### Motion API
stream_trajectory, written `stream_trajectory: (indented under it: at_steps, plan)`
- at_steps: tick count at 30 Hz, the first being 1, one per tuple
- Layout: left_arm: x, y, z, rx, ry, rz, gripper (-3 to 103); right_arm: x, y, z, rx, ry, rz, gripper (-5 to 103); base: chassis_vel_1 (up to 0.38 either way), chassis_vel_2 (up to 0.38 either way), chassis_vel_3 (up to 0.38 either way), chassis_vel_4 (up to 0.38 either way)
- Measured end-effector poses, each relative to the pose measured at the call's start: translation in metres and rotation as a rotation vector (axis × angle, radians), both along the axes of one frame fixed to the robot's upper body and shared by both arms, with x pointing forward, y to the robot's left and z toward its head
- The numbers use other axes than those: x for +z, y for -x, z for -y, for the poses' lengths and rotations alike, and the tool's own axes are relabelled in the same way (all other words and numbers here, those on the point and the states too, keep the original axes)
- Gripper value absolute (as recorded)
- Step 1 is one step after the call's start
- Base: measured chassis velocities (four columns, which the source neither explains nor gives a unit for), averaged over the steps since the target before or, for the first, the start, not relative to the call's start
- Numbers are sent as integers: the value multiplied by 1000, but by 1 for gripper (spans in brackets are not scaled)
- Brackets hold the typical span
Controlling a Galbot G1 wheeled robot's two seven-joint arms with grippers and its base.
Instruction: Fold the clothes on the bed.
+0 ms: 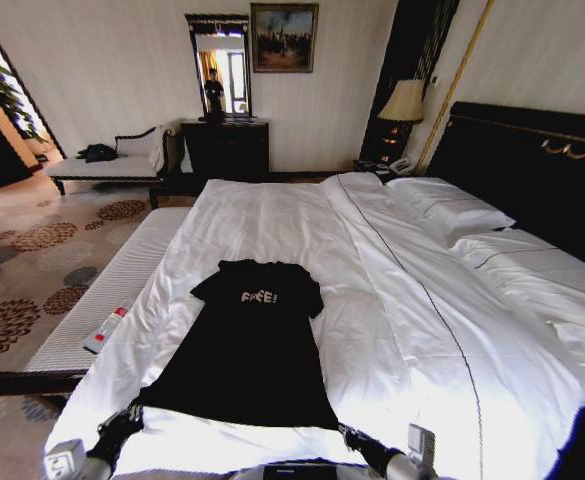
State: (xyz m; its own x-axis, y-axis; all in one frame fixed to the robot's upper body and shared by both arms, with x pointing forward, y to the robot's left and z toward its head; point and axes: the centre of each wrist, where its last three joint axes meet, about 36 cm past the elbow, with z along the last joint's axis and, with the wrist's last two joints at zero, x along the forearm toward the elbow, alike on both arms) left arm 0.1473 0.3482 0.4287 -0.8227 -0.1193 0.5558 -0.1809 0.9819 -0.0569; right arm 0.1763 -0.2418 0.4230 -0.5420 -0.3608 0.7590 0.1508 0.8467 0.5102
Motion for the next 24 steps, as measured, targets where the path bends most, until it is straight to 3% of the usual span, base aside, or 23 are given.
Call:
stream_trajectory:
  at_steps: [19, 21, 23, 24]
  plan:
    - [-31, 13, 10, 18, -17, -60, 0, -12, 2, -13, 5, 1, -5, -3, 0, 0, 0, 0]
    - [-31, 13, 11, 18, -16, -66, -1, -12, 3, -15, 1, -4, -4, 8, 0, 0, 0, 0]
    - [-31, 13, 12, 15, -20, -69, 10, -13, 3, -15, -2, -5, -4, 19, 0, 0, 0, 0]
    - [-31, 13, 12, 15, -20, -69, 10, -13, 3, -15, -2, -5, -4, 19, 0, 0, 0, 0]
